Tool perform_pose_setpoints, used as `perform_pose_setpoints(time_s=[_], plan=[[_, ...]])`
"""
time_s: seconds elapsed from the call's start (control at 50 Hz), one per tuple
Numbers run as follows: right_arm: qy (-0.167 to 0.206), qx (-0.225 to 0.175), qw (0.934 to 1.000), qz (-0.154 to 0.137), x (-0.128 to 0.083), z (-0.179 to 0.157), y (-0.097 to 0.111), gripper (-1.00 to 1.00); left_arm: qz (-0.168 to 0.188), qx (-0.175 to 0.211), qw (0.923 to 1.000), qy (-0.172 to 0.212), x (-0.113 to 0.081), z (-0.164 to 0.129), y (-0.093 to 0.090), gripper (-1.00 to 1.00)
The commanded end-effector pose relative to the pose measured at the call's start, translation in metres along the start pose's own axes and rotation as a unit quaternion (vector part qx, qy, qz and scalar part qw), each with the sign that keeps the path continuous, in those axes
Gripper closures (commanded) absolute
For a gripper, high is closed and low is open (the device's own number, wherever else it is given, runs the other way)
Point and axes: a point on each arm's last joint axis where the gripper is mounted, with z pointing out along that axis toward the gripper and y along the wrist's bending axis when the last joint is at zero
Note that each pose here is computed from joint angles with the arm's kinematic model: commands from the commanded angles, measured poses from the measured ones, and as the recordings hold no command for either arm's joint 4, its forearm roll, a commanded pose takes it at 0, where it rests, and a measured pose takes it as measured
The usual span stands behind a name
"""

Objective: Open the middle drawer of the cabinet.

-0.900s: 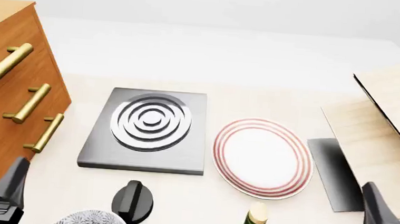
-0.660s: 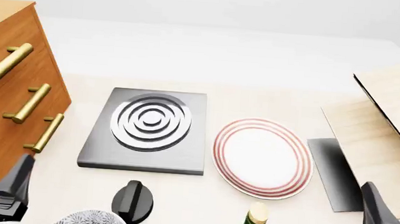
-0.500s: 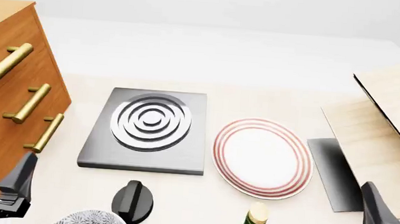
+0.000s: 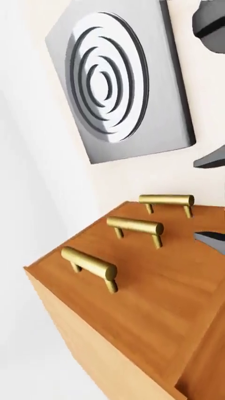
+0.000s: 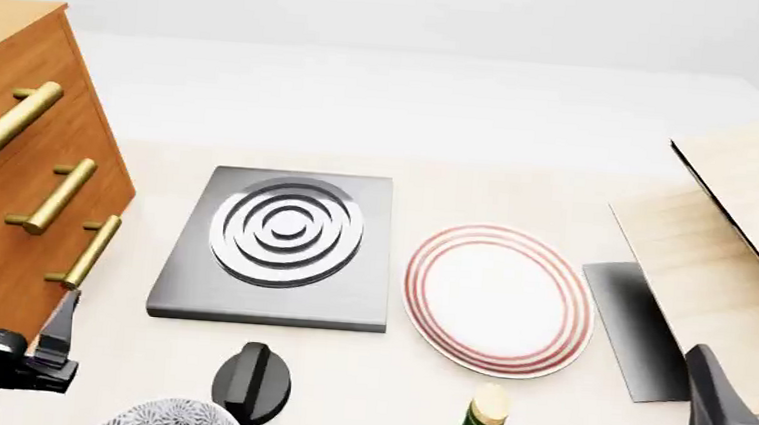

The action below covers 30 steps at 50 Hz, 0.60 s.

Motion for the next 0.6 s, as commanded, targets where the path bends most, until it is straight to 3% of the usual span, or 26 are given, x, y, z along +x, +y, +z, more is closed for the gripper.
perform_pose_setpoints(time_s=[0.02, 0.1, 0.16, 0.18, 0.3, 0.5, 0.6], plan=[[0.000, 0.000, 1.0000, 0.000, 0.000, 0.000, 0.000, -1.00, 0.161, -0.061, 0.9850, 0.015, 0.005, 0.004, 0.012, -1.00], [0.000, 0.000, 1.0000, 0.000, 0.000, 0.000, 0.000, -1.00, 0.199, -0.091, 0.9758, 0.001, 0.001, -0.001, 0.017, -1.00], [0.000, 0.000, 1.0000, 0.000, 0.000, 0.000, 0.000, -1.00, 0.199, -0.092, 0.9756, 0.002, 0.001, 0.001, 0.018, -1.00], [0.000, 0.000, 1.0000, 0.000, 0.000, 0.000, 0.000, -1.00, 0.213, -0.104, 0.9714, -0.006, -0.001, 0.001, 0.020, -1.00], [0.000, 0.000, 1.0000, 0.000, 0.000, 0.000, 0.000, -1.00, 0.240, -0.123, 0.9629, -0.014, -0.003, 0.004, 0.023, -1.00], [0.000, 0.000, 1.0000, 0.000, 0.000, 0.000, 0.000, -1.00, 0.251, -0.134, 0.9583, -0.025, -0.001, 0.017, 0.025, -1.00], [0.000, 0.000, 1.0000, 0.000, 0.000, 0.000, 0.000, -1.00, 0.256, -0.133, 0.9574, -0.014, 0.017, 0.046, 0.023, -1.00]])
